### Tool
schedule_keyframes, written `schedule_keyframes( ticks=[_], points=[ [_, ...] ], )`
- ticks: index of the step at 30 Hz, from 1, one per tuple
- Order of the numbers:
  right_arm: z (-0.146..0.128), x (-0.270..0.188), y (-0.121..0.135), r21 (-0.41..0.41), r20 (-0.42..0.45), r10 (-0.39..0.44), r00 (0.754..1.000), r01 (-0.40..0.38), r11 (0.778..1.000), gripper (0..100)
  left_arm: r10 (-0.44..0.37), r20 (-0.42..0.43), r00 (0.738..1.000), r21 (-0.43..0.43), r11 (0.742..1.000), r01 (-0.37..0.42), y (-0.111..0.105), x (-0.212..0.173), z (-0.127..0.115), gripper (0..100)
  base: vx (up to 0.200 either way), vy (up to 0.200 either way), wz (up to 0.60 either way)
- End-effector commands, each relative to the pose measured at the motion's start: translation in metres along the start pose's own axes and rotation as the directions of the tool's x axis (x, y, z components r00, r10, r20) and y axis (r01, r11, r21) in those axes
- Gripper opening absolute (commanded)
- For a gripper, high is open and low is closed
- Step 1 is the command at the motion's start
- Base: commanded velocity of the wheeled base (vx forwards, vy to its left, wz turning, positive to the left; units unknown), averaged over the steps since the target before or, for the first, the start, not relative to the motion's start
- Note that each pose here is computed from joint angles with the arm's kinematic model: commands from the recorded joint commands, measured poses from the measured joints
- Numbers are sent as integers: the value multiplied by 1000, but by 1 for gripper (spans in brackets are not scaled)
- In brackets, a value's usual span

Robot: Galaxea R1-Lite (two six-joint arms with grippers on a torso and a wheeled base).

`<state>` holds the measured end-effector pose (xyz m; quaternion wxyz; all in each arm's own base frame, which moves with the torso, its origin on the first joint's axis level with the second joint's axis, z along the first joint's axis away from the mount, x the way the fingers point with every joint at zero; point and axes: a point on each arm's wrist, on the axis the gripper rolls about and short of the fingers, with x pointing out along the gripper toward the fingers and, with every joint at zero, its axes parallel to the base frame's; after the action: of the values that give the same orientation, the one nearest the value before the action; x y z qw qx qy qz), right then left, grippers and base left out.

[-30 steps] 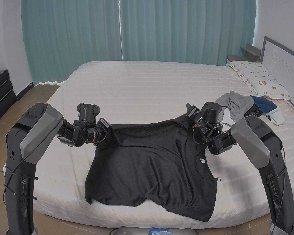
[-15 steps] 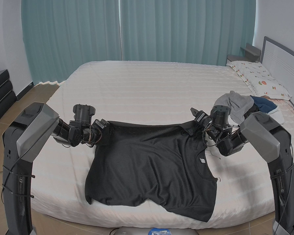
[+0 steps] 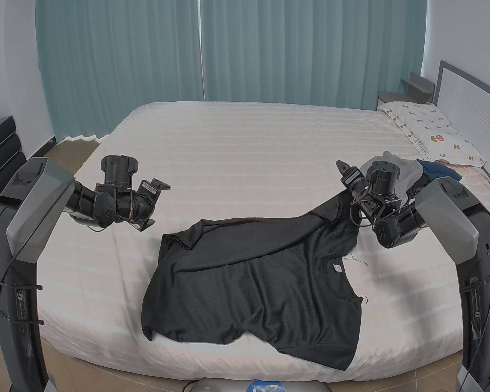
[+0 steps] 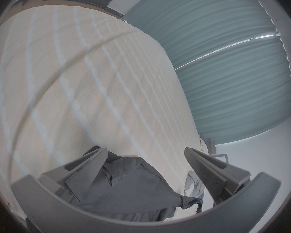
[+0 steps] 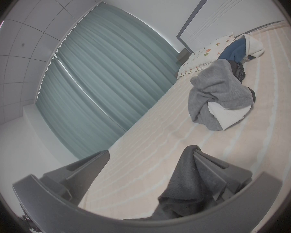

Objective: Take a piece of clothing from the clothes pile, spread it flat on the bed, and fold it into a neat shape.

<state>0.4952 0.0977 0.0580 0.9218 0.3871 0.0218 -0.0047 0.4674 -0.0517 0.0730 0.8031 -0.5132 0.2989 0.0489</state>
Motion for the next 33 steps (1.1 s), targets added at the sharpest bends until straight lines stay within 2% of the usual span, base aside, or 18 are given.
schedule_keyframes(
  ticks=[1, 3, 5, 7, 11, 14, 15, 17, 18, 19, 20, 21, 22, 23, 25, 28, 30, 33],
  points=[
    [-24, 2, -15, -24, -60, -40, 997, 39, 999, 100, 43, -6, 999, -16, 999, -43, 16, 11, 0, 100, 0, 0, 0],
    [-30, -7, -22, -65, -145, -88, 985, 79, 995, 100, 58, -19, 998, -17, 998, -59, 22, 11, -4, 100, 0, 0, 0],
    [-29, -10, -23, -80, -165, -92, 982, 79, 994, 100, 73, -31, 997, -17, 997, -73, 27, 11, -7, 100, 0, 0, 0],
    [-21, -9, -21, -69, -137, -71, 988, 62, 996, 100, 82, -42, 996, -17, 996, -83, 30, 9, -9, 100, 0, 0, 0],
    [20, -12, -1, -12, -4, 23, 1000, -23, 1000, 100, 63, -125, 990, -15, 998, -66, 36, -13, -17, 100, 0, 0, 0],
    [34, -15, 8, 40, 20, 44, 999, -45, 998, 100, 27, -162, 987, -15, 999, -29, 40, -33, -24, 100, 0, 0, 0],
    [35, -16, 5, 36, 10, 29, 1000, -29, 999, 100, 14, -162, 987, -9, 1000, -15, 42, -39, -27, 100, 0, 0, 0],
    [19, -24, -14, -9, -128, -65, 990, 64, 998, 100, -6, -152, 988, -9, 1000, 5, 48, -49, -31, 100, 0, 0, 0],
    [19, -24, -14, -9, -128, -65, 990, 64, 998, 100, -6, -152, 988, -9, 1000, 5, 48, -49, -31, 100, 0, 0, 0],
    [10, -32, -26, -64, -225, -124, 966, 112, 992, 100, -10, -148, 989, -4, 1000, 10, 52, -54, -35, 100, 0, 0, 0],
    [8, -45, -34, -116, -312, -149, 938, 118, 986, 100, -20, -138, 990, 1, 1000, 20, 58, -63, -40, 100, 0, 0, 0],
    [8, -45, -34, -116, -312, -149, 938, 118, 986, 100, -20, -138, 990, 1, 1000, 20, 58, -63, -40, 100, 0, 0, 0],
    [7, -54, -39, -110, -347, -133, 928, 101, 989, 100, -28, -135, 990, 2, 1000, 29, 64, -73, -45, 100, 0, 0, 0],
    [7, -54, -39, -110, -347, -133, 928, 101, 989, 100, -28, -135, 990, 2, 1000, 29, 64, -73, -45, 100, 0, 0, 0],
    [16, -53, -36, -79, -281, -68, 957, 48, 996, 100, -48, -139, 989, -3, 999, 48, 74, -89, -53, 100, 0, 0, 0],
    [29, -58, -36, -70, -213, -57, 975, 43, 997, 100, -53, -142, 989, 6, 999, 54, 83, -94, -61, 100, 0, 0, 0],
    [34, -67, -35, -68, -206, -71, 976, 58, 996, 100, -51, -147, 988, 11, 999, 53, 84, -97, -64, 100, 0, 0, 0],
    [29, -90, -36, -38, -265, -93, 960, 85, 996, 100, -38, -149, 988, 15, 999, 40, 87, -101, -64, 100, 0, 0, 0]
  ],
)
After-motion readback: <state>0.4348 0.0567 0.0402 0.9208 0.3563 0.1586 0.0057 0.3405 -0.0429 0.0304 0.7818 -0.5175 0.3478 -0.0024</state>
